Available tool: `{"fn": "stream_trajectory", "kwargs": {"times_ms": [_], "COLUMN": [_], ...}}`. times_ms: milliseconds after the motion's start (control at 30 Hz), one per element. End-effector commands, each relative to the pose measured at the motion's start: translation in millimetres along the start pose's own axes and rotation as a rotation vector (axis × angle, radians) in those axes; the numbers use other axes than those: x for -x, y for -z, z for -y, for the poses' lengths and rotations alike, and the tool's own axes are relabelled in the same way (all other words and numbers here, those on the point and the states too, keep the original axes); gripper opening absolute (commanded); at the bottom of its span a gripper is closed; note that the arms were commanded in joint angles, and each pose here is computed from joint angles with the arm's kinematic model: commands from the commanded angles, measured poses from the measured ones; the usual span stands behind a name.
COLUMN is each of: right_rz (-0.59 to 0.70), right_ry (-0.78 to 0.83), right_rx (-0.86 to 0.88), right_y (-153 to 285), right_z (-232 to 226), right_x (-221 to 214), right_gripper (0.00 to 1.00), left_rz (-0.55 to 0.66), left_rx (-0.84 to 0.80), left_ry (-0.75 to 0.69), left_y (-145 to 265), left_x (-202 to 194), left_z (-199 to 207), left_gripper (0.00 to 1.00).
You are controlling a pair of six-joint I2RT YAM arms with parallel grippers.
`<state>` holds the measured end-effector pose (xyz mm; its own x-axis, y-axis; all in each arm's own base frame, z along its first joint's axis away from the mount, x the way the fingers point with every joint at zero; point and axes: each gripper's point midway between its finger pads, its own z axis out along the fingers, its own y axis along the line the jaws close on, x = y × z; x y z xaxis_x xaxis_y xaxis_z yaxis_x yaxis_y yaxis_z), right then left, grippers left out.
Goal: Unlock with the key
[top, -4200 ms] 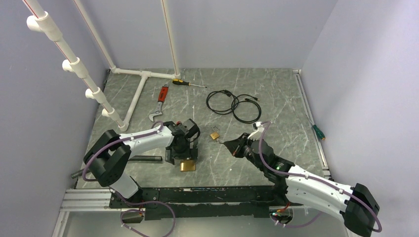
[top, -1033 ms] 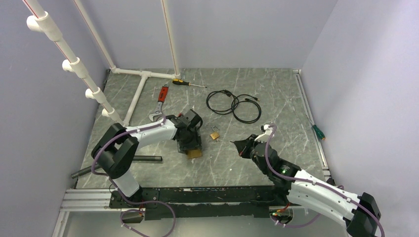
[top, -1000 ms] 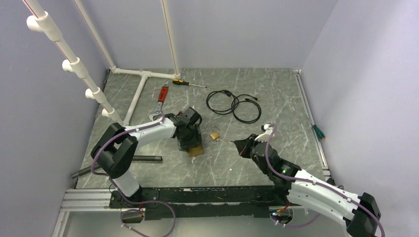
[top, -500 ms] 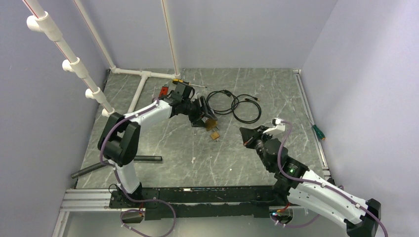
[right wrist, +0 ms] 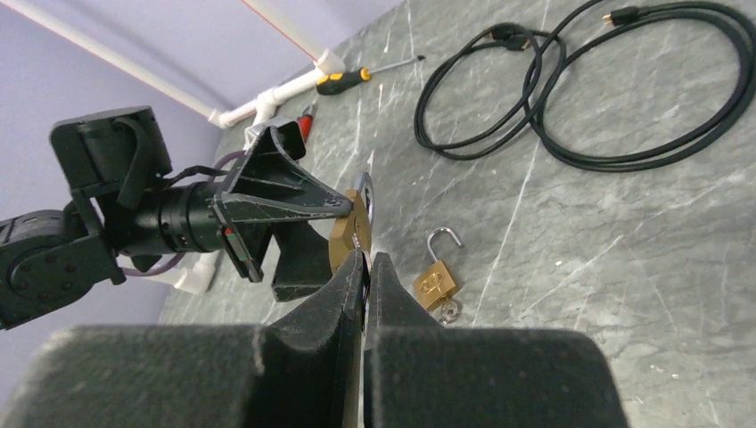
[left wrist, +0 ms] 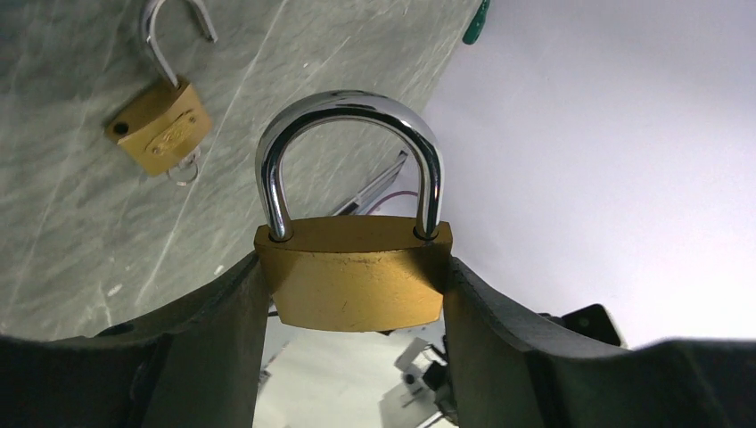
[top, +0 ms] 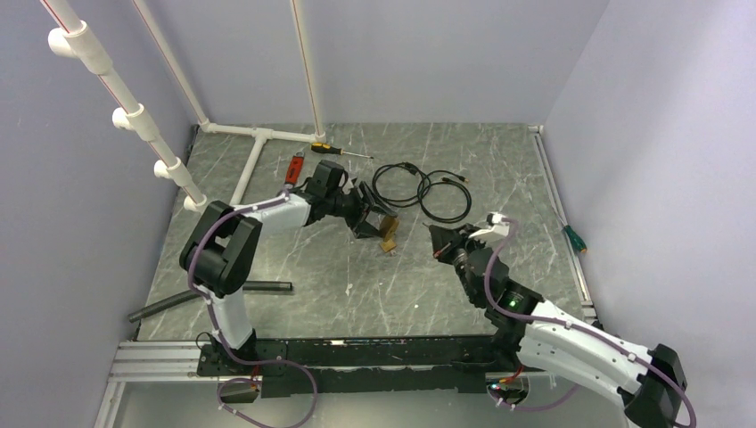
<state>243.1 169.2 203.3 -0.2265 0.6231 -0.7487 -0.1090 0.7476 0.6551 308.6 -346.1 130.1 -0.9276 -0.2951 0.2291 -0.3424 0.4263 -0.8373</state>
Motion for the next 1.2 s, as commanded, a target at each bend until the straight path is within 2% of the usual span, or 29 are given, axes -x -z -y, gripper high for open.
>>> {"fn": "stream_trajectory", "kwargs": {"times_ms": [0, 367, 1167], "right_rz": [-0.01, -0.113, -0.1], "right_ry": [-0.047, -0.049, -0.041], "right_rx": [0.108, 0.147, 0.13], "right_y": [-5, -22, -31], "right_z": [-31, -42, -41], "right_x": [0, -46, -55], "right_gripper": [0.0, 0.0, 0.0], "left_rz": [-0.008, 0.009, 0.02], "left_rx": [-0.198, -0.216, -0.228], "left_ry": [-0.039, -0.017, -0.003], "left_y": [30, 35, 32], "left_x": [-21, -24, -18], "left_z": [58, 57, 56], "left_gripper": [0.0, 0.0, 0.0]}}
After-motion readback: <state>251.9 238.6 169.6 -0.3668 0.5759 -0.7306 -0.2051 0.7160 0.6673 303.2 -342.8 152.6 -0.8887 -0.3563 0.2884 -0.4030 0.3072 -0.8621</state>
